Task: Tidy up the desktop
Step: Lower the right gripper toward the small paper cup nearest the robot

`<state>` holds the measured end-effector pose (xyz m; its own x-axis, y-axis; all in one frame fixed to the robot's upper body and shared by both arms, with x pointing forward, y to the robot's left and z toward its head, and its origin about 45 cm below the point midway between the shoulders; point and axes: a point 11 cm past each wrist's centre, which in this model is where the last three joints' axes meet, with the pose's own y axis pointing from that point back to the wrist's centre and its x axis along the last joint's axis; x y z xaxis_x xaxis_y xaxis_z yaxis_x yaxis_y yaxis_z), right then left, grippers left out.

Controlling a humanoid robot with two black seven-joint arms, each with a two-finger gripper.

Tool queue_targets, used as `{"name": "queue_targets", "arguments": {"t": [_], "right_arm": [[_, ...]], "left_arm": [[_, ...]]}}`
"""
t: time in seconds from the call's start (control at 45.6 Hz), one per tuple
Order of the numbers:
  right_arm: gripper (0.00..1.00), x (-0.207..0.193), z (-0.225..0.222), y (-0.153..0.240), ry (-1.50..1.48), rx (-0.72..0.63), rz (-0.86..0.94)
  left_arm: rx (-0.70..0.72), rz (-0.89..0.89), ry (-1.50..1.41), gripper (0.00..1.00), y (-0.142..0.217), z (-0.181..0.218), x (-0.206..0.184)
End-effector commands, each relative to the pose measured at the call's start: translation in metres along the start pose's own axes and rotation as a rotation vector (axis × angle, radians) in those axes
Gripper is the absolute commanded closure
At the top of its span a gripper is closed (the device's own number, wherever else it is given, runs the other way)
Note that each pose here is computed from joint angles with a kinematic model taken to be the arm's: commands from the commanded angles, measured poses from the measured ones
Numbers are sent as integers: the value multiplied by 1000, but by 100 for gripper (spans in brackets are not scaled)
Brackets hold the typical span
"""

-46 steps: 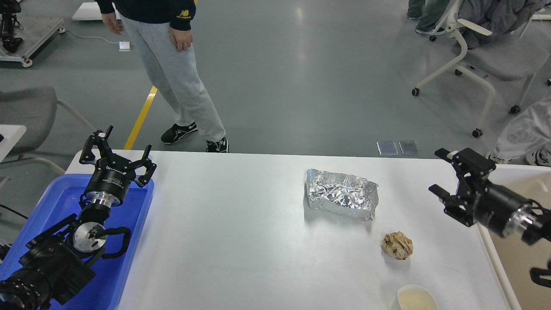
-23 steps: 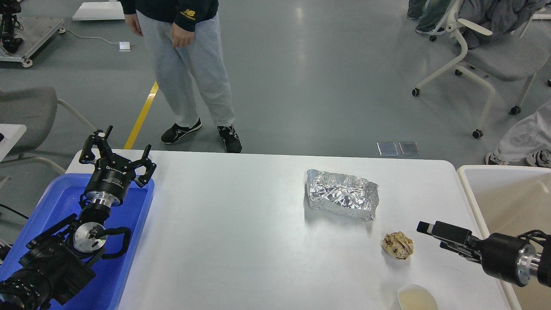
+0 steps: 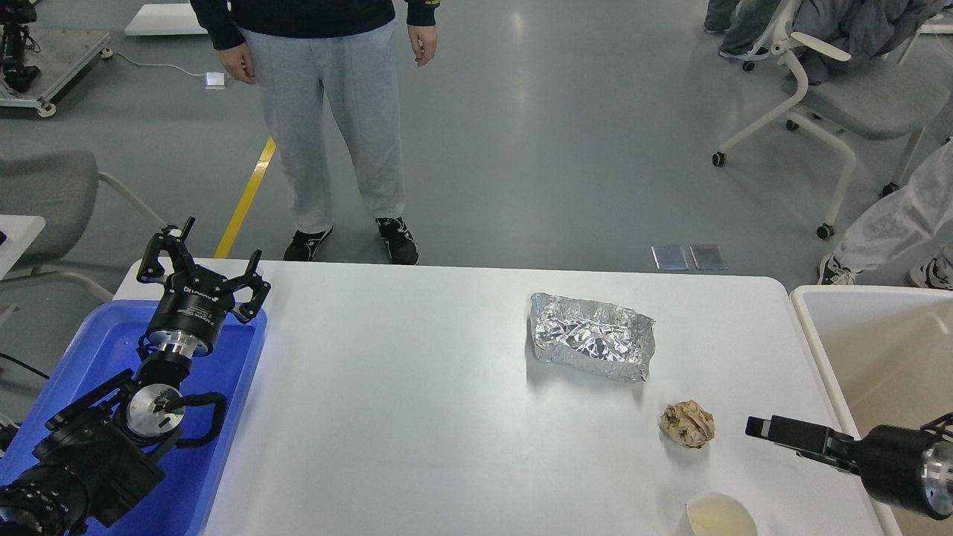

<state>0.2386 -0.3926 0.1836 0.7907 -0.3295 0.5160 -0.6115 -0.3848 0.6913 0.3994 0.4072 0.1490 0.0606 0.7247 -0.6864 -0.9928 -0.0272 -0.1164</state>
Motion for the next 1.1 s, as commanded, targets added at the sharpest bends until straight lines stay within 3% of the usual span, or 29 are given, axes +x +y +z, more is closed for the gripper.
{"name": "queue_targets", "arguments": {"t": [0.0,0.307,1.075], "right_arm": [[0,-16,1,6,31,-8,-55],[0,-48,12,4,41,-34,-144],[0,-66,2,-13,104,83,-161]], "left_arm": [[-2,1,-1,0,0,1,1],[1,0,0,0,0,0,0],[-2,-2,1,0,0,0,0]]}}
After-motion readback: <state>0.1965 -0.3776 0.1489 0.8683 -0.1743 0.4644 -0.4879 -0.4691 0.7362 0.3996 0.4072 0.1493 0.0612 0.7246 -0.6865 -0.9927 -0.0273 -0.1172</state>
